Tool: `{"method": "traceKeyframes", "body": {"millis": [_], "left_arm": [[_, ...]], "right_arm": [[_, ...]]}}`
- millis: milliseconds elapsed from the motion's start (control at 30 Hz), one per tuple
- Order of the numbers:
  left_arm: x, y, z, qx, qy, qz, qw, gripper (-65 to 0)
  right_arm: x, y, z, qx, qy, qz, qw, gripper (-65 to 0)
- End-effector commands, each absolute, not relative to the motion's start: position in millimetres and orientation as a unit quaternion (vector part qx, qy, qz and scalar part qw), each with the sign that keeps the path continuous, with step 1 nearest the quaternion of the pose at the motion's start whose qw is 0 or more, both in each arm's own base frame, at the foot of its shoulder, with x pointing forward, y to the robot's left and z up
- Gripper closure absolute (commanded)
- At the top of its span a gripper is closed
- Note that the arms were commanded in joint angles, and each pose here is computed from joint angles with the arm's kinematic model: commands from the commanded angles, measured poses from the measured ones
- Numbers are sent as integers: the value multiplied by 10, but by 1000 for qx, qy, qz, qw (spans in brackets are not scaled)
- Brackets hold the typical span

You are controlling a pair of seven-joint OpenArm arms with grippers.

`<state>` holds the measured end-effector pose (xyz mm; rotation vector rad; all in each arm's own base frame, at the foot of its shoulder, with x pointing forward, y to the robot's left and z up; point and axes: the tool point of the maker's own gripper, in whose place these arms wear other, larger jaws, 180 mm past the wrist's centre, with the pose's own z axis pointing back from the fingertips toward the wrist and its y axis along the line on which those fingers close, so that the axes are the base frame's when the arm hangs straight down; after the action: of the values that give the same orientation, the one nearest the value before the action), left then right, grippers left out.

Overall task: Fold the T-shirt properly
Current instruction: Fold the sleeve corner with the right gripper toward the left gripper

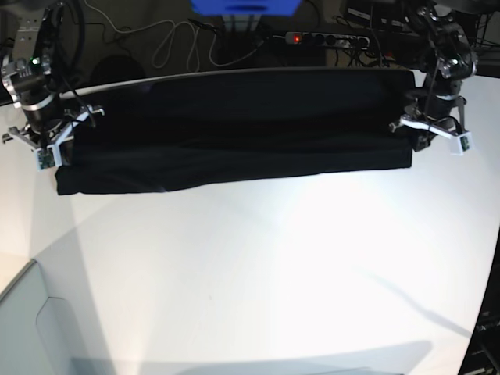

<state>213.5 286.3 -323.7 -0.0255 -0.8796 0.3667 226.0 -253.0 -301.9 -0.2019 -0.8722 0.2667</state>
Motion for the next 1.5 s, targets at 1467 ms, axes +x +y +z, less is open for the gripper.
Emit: {"method": "traceKeyframes", "body": {"millis": [1467], "left_arm": [[1622, 3074, -3712, 1, -361, 255, 897, 0]], "right_arm": [[1937, -2578, -3248, -92, -383, 105, 913, -2]]}}
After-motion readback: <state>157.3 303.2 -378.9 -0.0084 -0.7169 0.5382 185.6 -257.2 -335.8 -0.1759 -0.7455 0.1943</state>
